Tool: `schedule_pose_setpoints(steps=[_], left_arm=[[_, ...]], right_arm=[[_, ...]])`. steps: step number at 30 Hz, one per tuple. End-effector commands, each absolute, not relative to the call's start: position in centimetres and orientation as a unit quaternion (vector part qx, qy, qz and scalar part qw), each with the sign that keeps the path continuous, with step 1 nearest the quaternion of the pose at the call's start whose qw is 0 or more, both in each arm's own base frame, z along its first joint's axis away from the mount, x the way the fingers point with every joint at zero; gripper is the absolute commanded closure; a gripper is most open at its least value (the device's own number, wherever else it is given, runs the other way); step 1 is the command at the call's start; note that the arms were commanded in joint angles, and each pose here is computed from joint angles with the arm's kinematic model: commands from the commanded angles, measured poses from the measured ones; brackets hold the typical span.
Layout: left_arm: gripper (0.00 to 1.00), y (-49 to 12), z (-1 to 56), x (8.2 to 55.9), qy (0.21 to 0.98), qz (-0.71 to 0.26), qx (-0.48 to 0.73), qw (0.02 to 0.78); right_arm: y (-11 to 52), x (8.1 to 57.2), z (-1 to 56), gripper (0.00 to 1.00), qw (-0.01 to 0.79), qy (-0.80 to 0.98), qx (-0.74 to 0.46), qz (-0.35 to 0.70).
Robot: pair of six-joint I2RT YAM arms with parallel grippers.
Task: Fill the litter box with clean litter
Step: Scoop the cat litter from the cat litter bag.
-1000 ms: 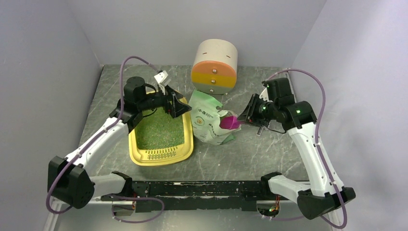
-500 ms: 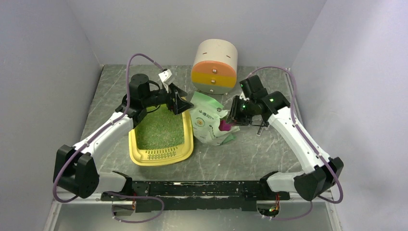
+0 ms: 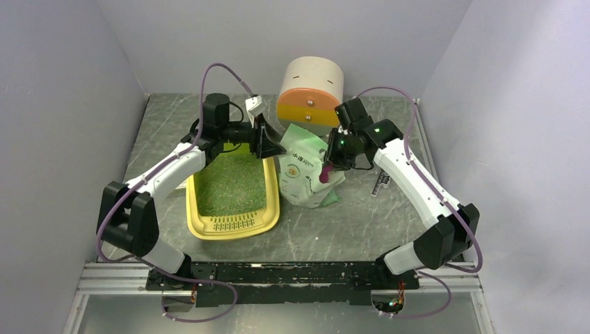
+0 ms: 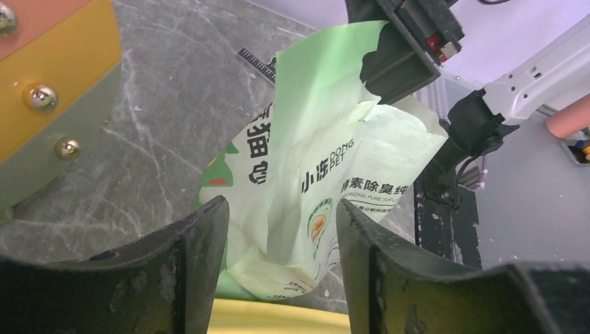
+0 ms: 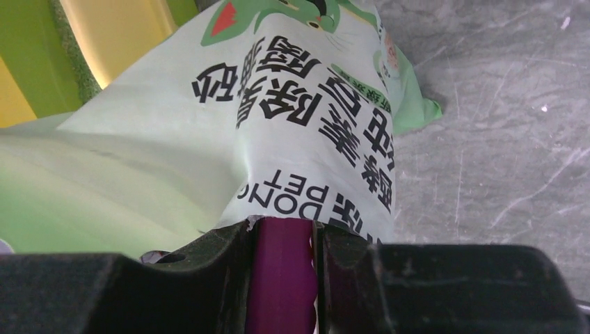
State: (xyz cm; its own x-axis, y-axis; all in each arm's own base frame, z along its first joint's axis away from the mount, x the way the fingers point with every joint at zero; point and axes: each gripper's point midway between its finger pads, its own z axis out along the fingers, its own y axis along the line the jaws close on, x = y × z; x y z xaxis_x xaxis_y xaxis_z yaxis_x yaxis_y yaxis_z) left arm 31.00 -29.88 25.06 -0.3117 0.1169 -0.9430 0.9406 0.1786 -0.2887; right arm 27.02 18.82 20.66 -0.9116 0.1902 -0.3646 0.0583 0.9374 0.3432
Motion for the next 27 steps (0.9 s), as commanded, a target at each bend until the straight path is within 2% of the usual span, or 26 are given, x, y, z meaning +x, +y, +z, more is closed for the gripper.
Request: schedule_pose_setpoints(steps=[1,5,11,14,15,16,18,20,27], left_arm=[[0.34,-31.0,26.5,30.8,0.614,-0.526,0.43,0.402],[0.3,-32.3,27.5,31.8,0.601,-0.558,0.425,0.383],[0.35,-35.3,27.4,31.2,0.549,-0.587,0.469,0.366],[0.48,-36.2,25.7,31.6,0.571,-0.552,0.493,0.356],[0.55,-36.1,25.4,31.5,0.573,-0.532,0.514,0.353],[0.64,-36.1,25.2,31.3,0.577,-0.521,0.525,0.347],[0.91,-35.8,24.7,31.5,0.591,-0.498,0.529,0.35],[0.95,-35.5,24.5,32.3,0.605,-0.477,0.521,0.367],[0.95,-31.7,28.3,37.1,0.614,-0.423,0.487,0.455]], right_arm=[[19.3,27.5,18.4,1.0,0.161,0.966,0.054,0.197],[19.7,28.4,18.4,1.0,0.137,0.948,0.067,0.28],[20.1,28.0,18.1,1.0,0.154,0.937,0.052,0.309],[20.4,27.6,18.5,1.0,0.157,0.93,0.063,0.327],[20.5,27.6,18.9,1.0,0.161,0.927,0.064,0.333],[20.4,27.7,19.2,1.0,0.17,0.924,0.067,0.335],[20.6,28.1,19.7,1.0,0.183,0.919,0.066,0.343],[21.0,28.3,19.4,1.0,0.179,0.918,0.062,0.349],[23.1,31.0,21.4,1.0,0.192,0.899,0.037,0.393]])
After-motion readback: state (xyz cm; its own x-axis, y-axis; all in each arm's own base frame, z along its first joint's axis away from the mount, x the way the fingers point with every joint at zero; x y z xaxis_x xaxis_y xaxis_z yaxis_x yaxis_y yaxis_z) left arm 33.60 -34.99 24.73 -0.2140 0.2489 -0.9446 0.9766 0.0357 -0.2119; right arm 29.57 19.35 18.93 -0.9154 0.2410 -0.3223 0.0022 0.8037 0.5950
